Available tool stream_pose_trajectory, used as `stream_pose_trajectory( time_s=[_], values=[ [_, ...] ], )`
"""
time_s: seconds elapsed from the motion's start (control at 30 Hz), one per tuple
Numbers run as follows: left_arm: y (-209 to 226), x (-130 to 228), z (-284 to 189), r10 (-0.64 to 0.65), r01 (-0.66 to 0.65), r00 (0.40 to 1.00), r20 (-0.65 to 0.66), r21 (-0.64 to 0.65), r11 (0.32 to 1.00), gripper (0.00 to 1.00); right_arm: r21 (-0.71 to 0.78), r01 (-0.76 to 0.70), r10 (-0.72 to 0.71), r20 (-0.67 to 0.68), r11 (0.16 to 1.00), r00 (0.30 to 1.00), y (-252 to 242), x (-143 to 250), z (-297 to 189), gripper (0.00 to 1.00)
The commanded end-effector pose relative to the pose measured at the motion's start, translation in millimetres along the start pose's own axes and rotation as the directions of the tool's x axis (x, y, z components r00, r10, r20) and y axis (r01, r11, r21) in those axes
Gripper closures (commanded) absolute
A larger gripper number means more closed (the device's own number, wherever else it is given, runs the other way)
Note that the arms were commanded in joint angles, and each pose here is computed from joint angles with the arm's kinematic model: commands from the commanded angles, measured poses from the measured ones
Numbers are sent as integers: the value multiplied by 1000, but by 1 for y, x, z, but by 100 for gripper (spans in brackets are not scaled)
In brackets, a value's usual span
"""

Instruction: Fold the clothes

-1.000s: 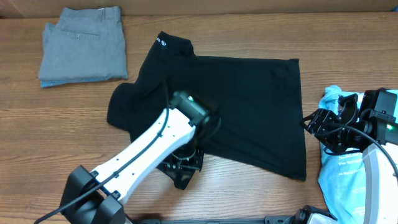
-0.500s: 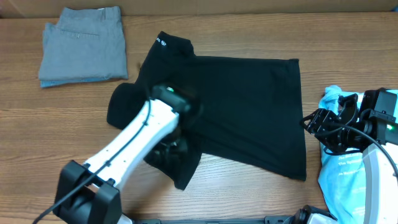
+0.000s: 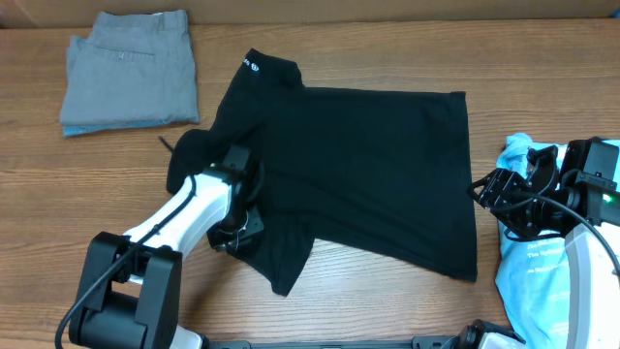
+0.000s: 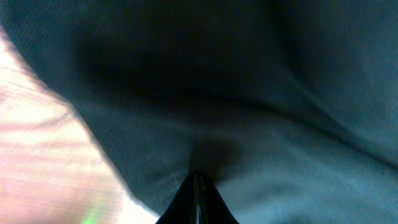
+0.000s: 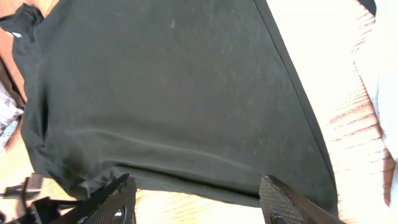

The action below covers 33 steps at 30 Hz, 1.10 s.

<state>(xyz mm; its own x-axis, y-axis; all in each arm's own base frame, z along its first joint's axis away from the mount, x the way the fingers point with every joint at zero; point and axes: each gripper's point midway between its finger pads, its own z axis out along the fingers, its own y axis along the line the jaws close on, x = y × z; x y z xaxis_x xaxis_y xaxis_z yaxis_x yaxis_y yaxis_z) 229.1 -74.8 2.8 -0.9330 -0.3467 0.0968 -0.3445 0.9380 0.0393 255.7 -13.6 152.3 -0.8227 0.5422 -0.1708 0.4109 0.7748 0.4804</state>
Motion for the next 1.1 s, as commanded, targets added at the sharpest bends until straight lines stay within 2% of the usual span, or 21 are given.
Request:
stream_pose_trajectory(
  time_s=[0.0, 0.23, 0.37, 0.53, 0.73, 0.9, 0.97, 1.0, 1.07],
  values=[
    [6, 14, 14, 9, -8, 999, -38, 21, 1000, 96, 1, 25, -25, 39, 1000, 999, 4, -8, -8, 33],
    [50, 34, 28, -225, 218, 965, -136, -69, 974, 96, 1, 24, -24, 37, 1000, 999, 4, -8, -8, 33],
    [80, 25, 27, -357, 350, 920, -165, -68, 934, 96, 1, 23, -24, 37, 1000, 999, 4, -8, -8, 33],
    [113, 6, 25, -425, 428, 890, -166, -18, 904, 96, 4, 24, -24, 38, 1000, 999, 4, -8, -8, 33],
    [123, -26, 9, -358, 364, 929, -96, 45, 930, 96, 12, 23, -24, 41, 1000, 999, 2, -9, -8, 32],
    [122, -61, -23, -332, 333, 943, -15, 76, 940, 95, 22, 31, -33, 62, 999, 998, 1, -14, -9, 31],
    [121, -74, -41, -305, 302, 952, 20, 90, 949, 95, 6, 40, -40, 73, 999, 997, 4, -17, -9, 35],
    [119, -82, -52, -292, 287, 955, 44, 99, 953, 94, -12, 46, -45, 78, 999, 996, 8, -18, -9, 41],
    [115, -97, -74, -258, 246, 961, 104, 117, 962, 93, -85, 73, -65, 102, 994, 993, 21, -25, -8, 47]
  ],
)
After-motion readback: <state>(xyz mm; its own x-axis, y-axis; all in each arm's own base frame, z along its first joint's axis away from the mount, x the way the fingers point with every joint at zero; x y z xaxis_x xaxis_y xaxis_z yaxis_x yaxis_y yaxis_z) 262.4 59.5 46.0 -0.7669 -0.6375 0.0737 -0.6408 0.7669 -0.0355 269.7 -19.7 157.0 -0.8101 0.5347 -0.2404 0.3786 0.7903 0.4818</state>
